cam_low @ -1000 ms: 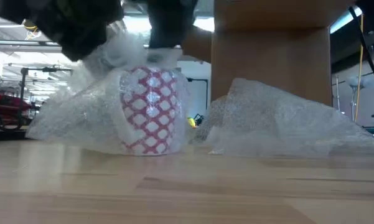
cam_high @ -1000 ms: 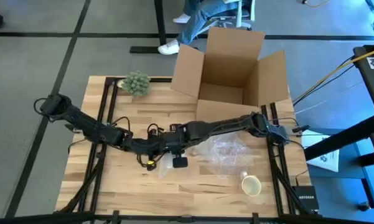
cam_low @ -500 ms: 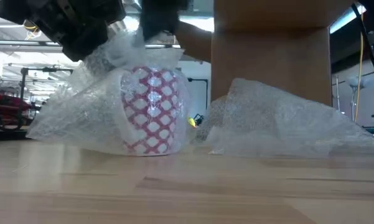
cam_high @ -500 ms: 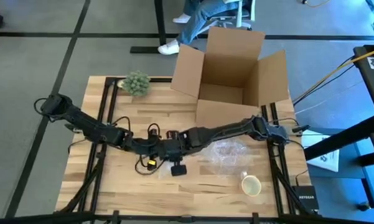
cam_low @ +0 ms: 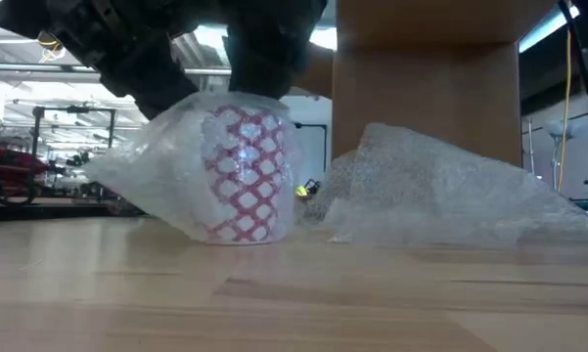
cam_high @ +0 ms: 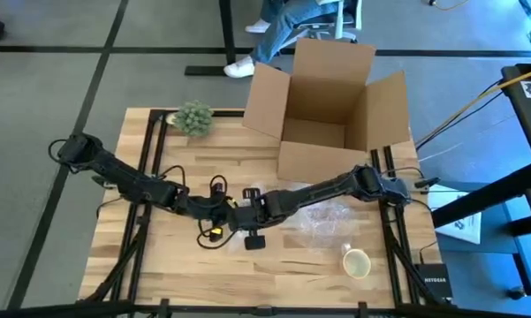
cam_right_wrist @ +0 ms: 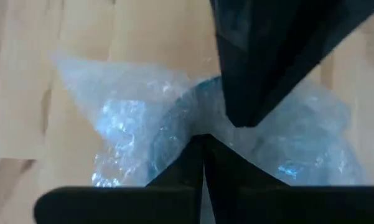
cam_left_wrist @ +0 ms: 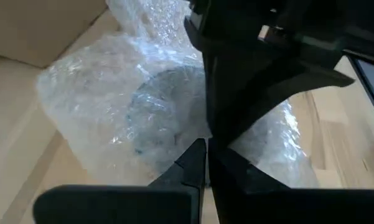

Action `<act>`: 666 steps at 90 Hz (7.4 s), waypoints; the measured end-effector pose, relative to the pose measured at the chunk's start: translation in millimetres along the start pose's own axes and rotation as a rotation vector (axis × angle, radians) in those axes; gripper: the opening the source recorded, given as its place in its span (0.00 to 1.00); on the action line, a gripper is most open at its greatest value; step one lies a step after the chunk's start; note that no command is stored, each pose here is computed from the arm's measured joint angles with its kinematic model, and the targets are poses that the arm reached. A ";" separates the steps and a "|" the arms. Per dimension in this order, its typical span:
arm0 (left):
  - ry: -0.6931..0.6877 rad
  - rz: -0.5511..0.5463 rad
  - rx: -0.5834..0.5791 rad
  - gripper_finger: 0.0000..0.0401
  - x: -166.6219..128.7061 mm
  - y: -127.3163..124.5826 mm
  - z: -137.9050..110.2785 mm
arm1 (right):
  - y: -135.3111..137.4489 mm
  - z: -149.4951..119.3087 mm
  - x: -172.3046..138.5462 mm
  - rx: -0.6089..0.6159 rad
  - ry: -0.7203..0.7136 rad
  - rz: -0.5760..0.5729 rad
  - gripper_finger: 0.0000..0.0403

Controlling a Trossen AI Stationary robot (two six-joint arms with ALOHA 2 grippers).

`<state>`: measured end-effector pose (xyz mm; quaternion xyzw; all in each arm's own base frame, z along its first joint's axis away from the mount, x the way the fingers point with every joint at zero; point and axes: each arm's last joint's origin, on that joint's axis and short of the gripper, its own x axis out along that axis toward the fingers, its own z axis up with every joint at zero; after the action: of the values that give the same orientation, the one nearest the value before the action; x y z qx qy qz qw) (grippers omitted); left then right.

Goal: Wrap mug
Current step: Wrap the red patterned mug with the bubble wrap

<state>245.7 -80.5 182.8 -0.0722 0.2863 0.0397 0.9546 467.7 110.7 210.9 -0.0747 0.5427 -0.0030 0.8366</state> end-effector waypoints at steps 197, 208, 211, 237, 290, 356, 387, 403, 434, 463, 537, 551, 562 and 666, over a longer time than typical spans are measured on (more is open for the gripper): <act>-0.016 -0.017 0.004 0.00 -0.3 -1.5 1.4 | -54.4 -3.3 -60.7 0.171 -0.067 0.089 0.00; -0.018 -0.017 0.004 0.00 -0.4 -1.6 1.6 | -56.6 -13.8 -55.9 0.170 0.027 0.005 0.00; -0.019 -0.017 0.004 0.00 -0.4 -1.6 1.7 | -57.2 -16.6 -53.2 0.171 0.043 -0.028 0.00; -0.022 -0.018 0.005 0.00 -0.4 -1.8 2.1 | -57.9 -33.1 -36.8 0.169 0.125 -0.177 0.00; -0.030 -0.022 0.002 0.00 -0.3 -2.1 2.9 | -58.1 -29.7 -19.3 0.098 0.014 -0.208 0.00; -0.039 -0.027 -0.014 0.00 -0.4 -2.6 3.8 | -1.5 -17.6 15.0 0.024 -0.075 0.084 0.00; -0.036 -0.020 -0.014 0.00 -0.4 -2.1 3.6 | -6.9 -14.0 -9.1 0.044 -0.035 0.097 0.00; -0.036 -0.022 -0.013 0.00 -0.5 -2.2 3.6 | -10.0 -8.8 -29.6 0.041 0.001 0.091 0.00; -0.035 -0.023 -0.015 0.00 -0.5 -2.3 3.6 | -16.5 7.1 -55.2 0.097 -0.080 0.007 0.00; -0.039 -0.028 -0.017 0.00 -0.5 -2.6 4.1 | -7.3 -16.9 12.8 0.120 0.051 0.099 0.00; -0.043 0.020 -0.042 0.00 28.9 -0.3 -5.1 | -5.3 -11.6 15.1 0.093 0.019 0.106 0.00; -0.041 0.030 -0.040 0.00 29.0 0.0 -5.6 | -7.2 -10.4 1.7 0.095 0.006 0.108 0.00; -0.036 0.046 -0.038 0.00 28.7 1.1 -6.5 | -11.9 -7.7 -23.9 0.100 -0.037 0.099 0.00; -0.010 0.027 -0.036 0.00 29.8 1.2 -10.0 | 13.4 -66.3 -11.9 0.243 0.107 0.109 0.00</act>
<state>265.0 -79.9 158.0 -0.0855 0.2819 0.0584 0.9538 401.5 116.8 193.4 0.0569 0.5856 -0.0273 0.8082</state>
